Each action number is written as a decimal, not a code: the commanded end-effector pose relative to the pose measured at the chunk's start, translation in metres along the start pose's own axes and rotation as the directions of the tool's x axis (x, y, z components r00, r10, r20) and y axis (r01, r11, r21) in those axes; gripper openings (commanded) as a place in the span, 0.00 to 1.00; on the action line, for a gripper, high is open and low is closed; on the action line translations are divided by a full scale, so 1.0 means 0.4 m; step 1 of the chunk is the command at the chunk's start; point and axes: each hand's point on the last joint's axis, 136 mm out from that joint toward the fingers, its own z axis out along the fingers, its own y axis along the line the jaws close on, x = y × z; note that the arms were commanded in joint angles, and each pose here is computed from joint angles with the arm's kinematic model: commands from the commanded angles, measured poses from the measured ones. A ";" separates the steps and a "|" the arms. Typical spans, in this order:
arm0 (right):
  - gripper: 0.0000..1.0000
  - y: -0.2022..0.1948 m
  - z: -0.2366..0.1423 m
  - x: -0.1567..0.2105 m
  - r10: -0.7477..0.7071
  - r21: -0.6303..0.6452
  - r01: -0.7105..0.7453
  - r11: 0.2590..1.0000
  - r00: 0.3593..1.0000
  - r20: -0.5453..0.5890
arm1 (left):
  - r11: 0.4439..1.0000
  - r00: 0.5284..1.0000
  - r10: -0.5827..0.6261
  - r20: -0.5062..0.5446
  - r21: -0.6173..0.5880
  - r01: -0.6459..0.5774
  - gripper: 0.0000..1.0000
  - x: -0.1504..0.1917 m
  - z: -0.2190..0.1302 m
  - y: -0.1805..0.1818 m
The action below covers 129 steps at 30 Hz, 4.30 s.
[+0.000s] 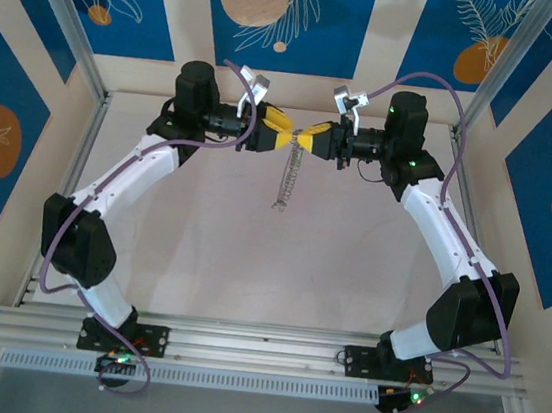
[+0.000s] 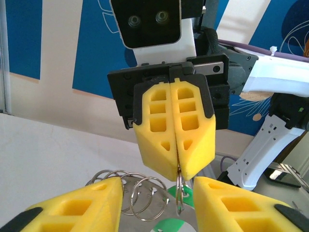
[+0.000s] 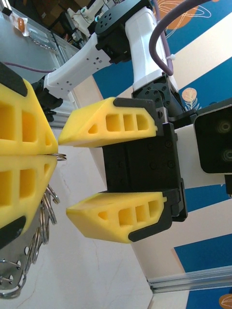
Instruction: Put the keys on the keyring
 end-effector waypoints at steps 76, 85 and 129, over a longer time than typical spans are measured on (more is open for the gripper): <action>0.55 -0.074 -0.014 0.034 -0.175 0.491 0.058 0.869 0.965 0.196 | 0.997 0.985 0.046 0.163 -0.075 -0.034 0.00 -0.074 0.019 -0.025; 0.51 -0.087 0.009 0.030 -0.178 0.477 0.083 0.875 0.971 0.159 | 0.996 0.986 0.050 0.160 -0.078 -0.038 0.00 -0.073 0.018 -0.026; 0.35 -0.066 0.057 0.085 -0.027 0.348 -0.009 0.938 0.995 0.100 | 0.991 0.983 0.046 0.176 -0.134 -0.022 0.00 -0.054 0.013 0.003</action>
